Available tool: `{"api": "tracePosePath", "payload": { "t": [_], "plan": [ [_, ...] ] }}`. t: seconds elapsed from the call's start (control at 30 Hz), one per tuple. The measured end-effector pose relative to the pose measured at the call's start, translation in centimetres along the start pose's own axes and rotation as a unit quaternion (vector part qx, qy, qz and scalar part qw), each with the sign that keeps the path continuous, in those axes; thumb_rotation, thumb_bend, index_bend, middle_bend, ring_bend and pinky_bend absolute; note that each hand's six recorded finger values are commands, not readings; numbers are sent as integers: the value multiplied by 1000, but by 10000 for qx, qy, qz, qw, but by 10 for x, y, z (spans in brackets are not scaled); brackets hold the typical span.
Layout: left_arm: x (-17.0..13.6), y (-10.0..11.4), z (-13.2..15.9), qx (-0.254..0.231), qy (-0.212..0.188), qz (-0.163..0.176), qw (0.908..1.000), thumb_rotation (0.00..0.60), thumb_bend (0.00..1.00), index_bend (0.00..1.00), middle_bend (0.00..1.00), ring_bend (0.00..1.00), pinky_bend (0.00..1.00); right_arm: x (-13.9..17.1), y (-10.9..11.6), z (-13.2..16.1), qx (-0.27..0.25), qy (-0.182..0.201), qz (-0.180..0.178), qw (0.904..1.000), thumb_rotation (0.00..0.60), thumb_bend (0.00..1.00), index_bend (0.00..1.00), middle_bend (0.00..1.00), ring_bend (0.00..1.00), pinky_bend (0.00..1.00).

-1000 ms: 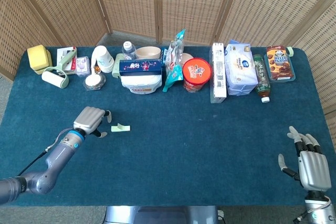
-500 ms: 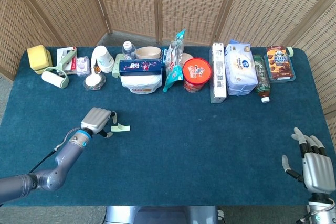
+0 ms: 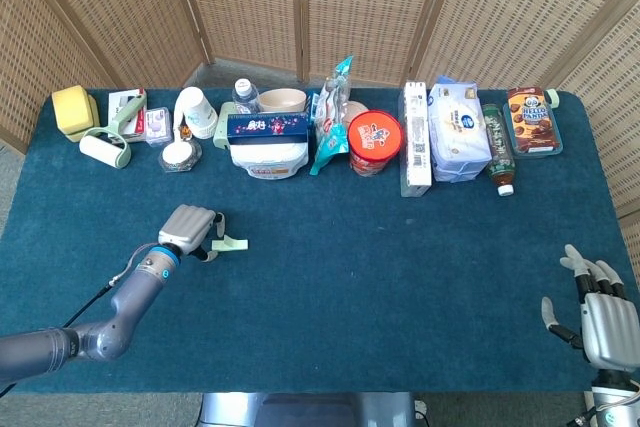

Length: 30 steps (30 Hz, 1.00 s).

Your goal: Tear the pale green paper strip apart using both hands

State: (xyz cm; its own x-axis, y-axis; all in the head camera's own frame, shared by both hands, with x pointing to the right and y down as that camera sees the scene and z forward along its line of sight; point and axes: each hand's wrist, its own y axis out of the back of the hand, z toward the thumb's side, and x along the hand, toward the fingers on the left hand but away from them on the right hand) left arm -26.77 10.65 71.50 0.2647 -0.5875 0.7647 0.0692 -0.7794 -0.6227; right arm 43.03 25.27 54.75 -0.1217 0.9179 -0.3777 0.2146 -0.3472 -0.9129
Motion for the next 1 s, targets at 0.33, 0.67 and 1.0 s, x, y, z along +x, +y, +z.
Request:
{"api": "tracePosePath", "payload": {
  "t": [0.33,0.67,1.0],
  "plan": [
    [1,-2,4,16,-4,-42,10000,600,226,476,1000,1000,1000,1,0,-3,-18,-31,0,10000,489,464,20,278,178,140],
    [3,-2,4,41,48,-54,10000,600,227,477,1000,1000,1000,3,1,-4,-43,-51,2,10000,490,464,20,278,178,143],
    [3,-3,7,111,41,-64,9999,600,263,502,1000,1000,1000,4,2,-6,-84,-75,-20,9999,490,464,20,278,176,156]
  ]
}}
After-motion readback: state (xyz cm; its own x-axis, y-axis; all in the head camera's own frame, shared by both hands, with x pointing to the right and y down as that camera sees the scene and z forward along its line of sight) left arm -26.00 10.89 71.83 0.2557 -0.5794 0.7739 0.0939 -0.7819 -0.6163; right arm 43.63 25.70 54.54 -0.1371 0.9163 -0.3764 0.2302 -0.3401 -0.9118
